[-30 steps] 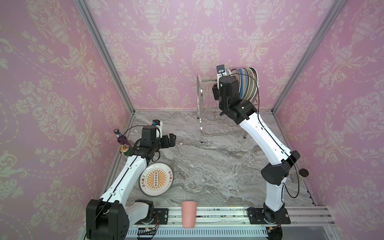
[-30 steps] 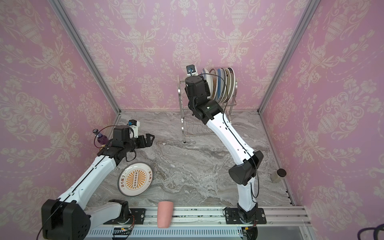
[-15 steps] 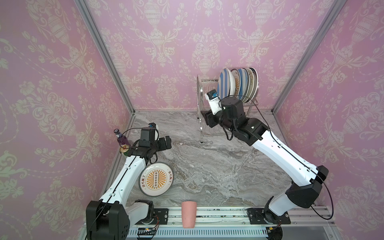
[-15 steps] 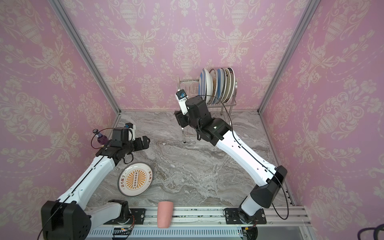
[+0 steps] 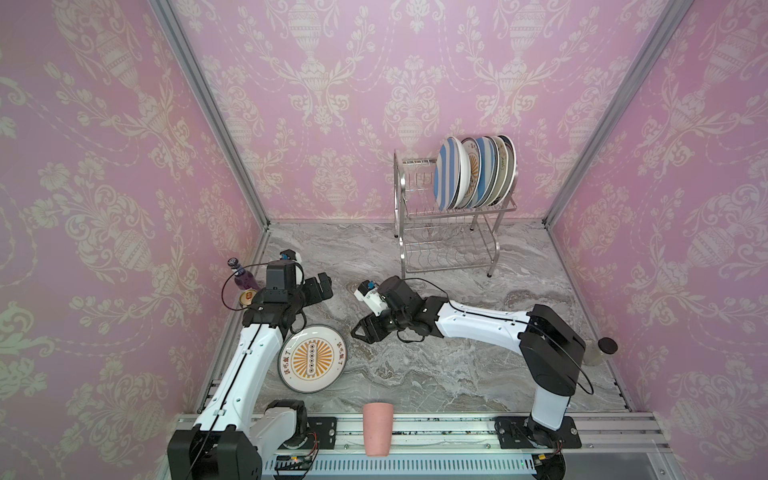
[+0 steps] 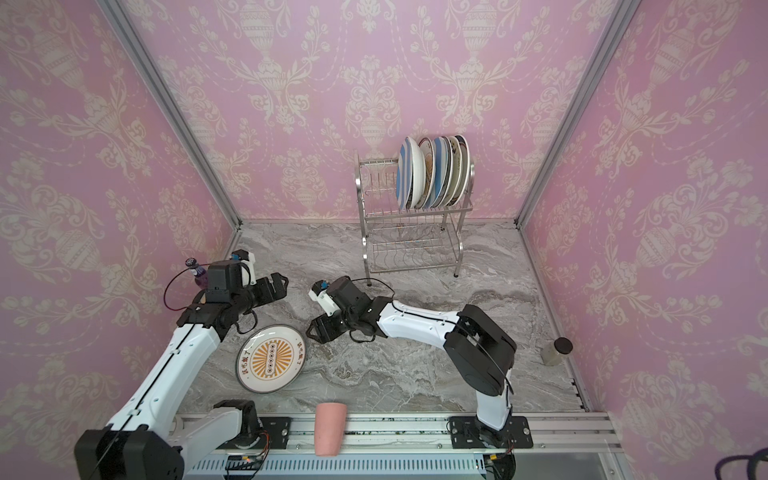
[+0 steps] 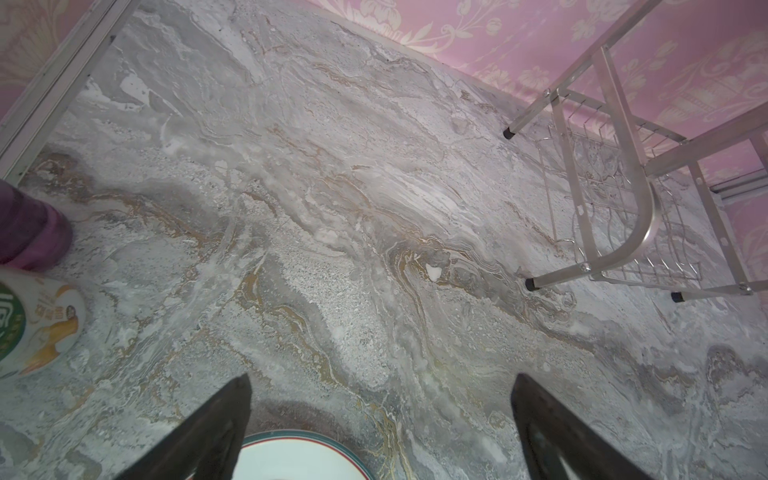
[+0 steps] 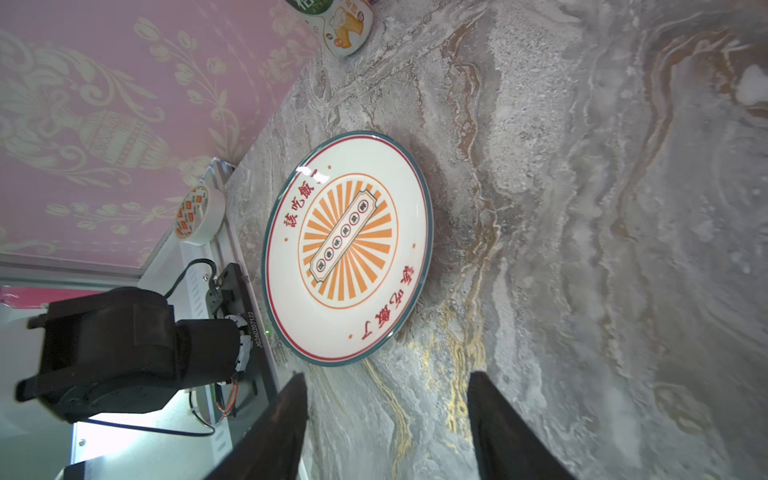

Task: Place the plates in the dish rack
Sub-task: 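Open the right gripper and move it down to the sunburst plate's edge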

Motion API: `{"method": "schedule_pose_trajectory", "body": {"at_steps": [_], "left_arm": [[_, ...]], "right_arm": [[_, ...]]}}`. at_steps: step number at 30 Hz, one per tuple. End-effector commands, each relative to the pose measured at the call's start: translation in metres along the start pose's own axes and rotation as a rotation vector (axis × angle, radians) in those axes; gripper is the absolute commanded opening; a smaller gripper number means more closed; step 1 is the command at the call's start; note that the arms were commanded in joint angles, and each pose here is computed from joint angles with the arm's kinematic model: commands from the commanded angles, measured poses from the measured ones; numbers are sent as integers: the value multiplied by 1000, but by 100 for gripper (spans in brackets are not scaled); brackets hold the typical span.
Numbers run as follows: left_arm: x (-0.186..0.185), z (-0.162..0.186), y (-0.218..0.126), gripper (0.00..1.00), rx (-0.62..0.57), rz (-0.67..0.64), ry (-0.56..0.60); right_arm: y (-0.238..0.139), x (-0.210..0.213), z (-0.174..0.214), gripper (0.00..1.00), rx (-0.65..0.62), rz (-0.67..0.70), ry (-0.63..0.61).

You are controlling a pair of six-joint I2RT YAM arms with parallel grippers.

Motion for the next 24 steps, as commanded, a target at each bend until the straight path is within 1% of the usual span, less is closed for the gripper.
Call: {"method": "schedule_pose_trajectory", "body": {"at_steps": [1,7,9,14,17,21,24], "left_arm": [[8,9,1,99,25,20,-83],[5,9,-3,99,9,65,-95],[4,9,-3,99,9,71,-92],[7,10,-4,99,4,61,-87],[10,11,-5,99,2,46,-80],[12,10,-6,99,-2,41,-78],[13,10,-8,99,-2,40,-80]], "right_arm": [[19,10,-4,62,-32,-110,70],[40,-8,17,60,49,-64,102],[46,-8,20,60,70,-77,107],[60,0,22,59,117,-133,106],[68,0,26,59,153,-141,113],[78,-7,33,58,224,-107,130],[83,-10,35,58,251,-93,132]]}}
Point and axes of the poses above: each gripper's point midway between its finger pads, its own y axis out along the fingers, its own x axis along the line the jaws close on, z = x × y, the point moved 1 cm from there along -y, back along the fingers, and after that the axes turned 8 degrees about -y, right-handed, at the moved point
